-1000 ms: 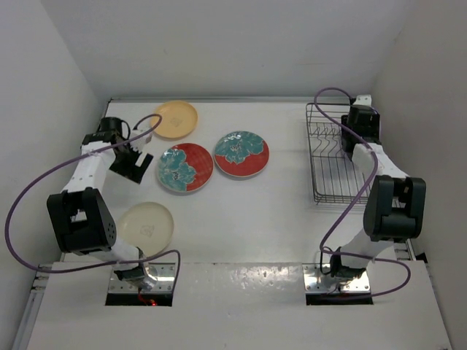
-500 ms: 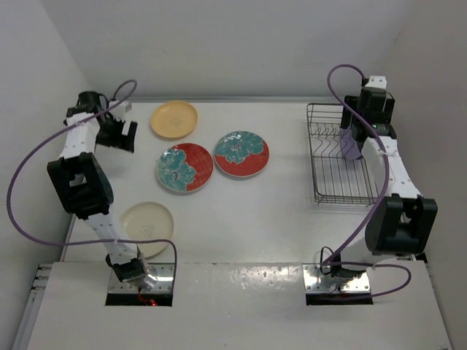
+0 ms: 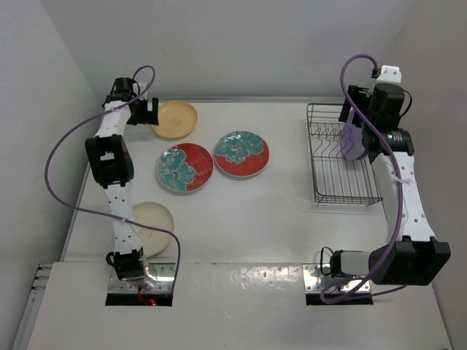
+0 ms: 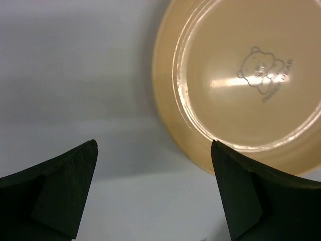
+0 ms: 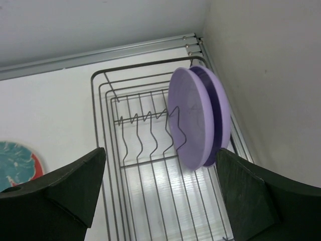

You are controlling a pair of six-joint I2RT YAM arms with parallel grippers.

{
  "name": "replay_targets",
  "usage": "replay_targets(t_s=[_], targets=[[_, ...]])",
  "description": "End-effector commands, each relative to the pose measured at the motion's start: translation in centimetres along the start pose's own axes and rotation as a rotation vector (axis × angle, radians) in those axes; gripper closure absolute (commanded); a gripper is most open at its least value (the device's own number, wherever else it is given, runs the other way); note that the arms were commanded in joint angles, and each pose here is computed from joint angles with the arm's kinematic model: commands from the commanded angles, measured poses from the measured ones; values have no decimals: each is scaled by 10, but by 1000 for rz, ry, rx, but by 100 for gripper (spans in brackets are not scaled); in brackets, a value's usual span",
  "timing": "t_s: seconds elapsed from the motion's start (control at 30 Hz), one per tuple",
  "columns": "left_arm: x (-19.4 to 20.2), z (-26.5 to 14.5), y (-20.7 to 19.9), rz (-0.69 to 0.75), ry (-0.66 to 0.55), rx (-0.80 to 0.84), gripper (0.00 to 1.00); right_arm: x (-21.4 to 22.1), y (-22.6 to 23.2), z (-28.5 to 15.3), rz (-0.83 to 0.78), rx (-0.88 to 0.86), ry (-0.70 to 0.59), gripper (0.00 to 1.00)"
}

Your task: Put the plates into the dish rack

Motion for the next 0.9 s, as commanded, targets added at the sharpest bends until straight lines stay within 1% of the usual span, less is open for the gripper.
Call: replay_targets(t_s=[0.0,0.07,0.13,0.2,0.23,0.27,0.3,0.37,0.4,0.43,0.47,0.53,0.6,0.63,0.7,0.8,0.83,0.87], targets=[[-21,10,4,-81,-99,-13,0,-6,18,-12,31,-61,-10,11],[-12,24,-8,-78,-79,38,0,-5,26,-12,28,-80,-1,11],[0,34,-17,-77,-46,53,0,-9,30,-9,39,-82,-4,11],[10,41,-20,-82,-22,69,7,-16,33,-9,48,-88,-16,11],[18,45,-31,-80,-2,98,13,-16,44,-10,43,-106,-22,11],[21,46,-34,-61,2,122,21,-18,45,-9,42,-107,-28,12],[25,47,-38,-63,7,141,38,-20,45,-7,31,-93,-43,12],[32,50,-39,-55,23,146,56,-23,52,-8,3,-104,-60,12],[33,50,-36,-54,29,127,86,-23,54,-7,4,-105,-64,12],[35,54,-31,-64,40,93,96,-22,56,-7,-4,-109,-59,12],[31,53,-28,-61,31,81,100,-21,59,-7,-8,-117,-58,12],[24,52,-22,-100,12,69,100,-17,64,-8,-23,-123,-51,12],[-4,39,-20,-88,-60,80,100,-15,66,-10,-43,-128,-51,12],[-16,32,-23,-81,-96,111,100,-8,71,-11,-57,-138,-41,12],[-52,8,-23,-66,-199,127,100,-1,76,-13,-68,-157,-26,12],[-105,-46,-23,-42,-368,140,100,15,99,-19,-86,-259,20,12],[-128,-81,-25,-16,-444,149,100,24,106,-20,-98,-287,56,12],[-138,-100,-27,-4,-479,155,100,25,123,-26,-85,-382,80,12]])
Point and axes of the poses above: each gripper's point midway between its finger pads, its own z axis out along the fingers, its own y axis along the line the jaws close on, x = y × z, the point moved 2 cm from there along -z, back along the fingers, and after that the axes turned 10 degrees about z, right-handed, at the moved point
